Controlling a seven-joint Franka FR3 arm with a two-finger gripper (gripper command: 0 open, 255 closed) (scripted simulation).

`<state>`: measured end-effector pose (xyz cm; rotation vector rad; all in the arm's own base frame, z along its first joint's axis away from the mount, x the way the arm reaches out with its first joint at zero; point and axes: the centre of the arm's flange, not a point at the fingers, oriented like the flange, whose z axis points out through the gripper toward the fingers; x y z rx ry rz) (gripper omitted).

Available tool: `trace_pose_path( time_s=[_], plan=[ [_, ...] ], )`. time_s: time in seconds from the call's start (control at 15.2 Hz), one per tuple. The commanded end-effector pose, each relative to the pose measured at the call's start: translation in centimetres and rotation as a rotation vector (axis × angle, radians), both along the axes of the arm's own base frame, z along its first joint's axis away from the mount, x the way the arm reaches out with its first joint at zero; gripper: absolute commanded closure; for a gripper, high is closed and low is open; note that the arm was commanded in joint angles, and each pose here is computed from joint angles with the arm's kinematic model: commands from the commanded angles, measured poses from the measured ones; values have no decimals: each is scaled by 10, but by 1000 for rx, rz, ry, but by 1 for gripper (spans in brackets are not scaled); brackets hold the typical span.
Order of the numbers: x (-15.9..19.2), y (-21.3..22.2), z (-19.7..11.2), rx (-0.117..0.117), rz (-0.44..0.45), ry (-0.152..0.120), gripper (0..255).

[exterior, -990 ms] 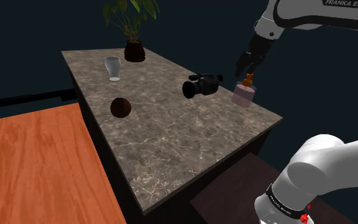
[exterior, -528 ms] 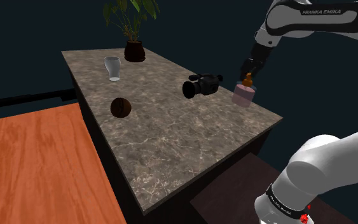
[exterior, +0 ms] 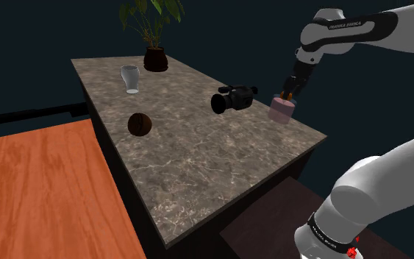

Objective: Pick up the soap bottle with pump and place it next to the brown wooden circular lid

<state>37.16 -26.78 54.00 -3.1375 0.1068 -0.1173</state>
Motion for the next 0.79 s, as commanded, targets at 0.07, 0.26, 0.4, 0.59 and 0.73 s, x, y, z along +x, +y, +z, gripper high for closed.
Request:
trace_pose_path(
  time_s=[0.07,0.26,0.4,0.59,0.73],
  plan=[
    [10,-37,-17,0,2,27,0],
    [17,-72,-35,0,3,53,0],
    [19,-80,-44,1,3,59,0],
    [19,-80,-60,1,3,59,0],
    [19,-80,-70,1,3,59,0]
  ],
)
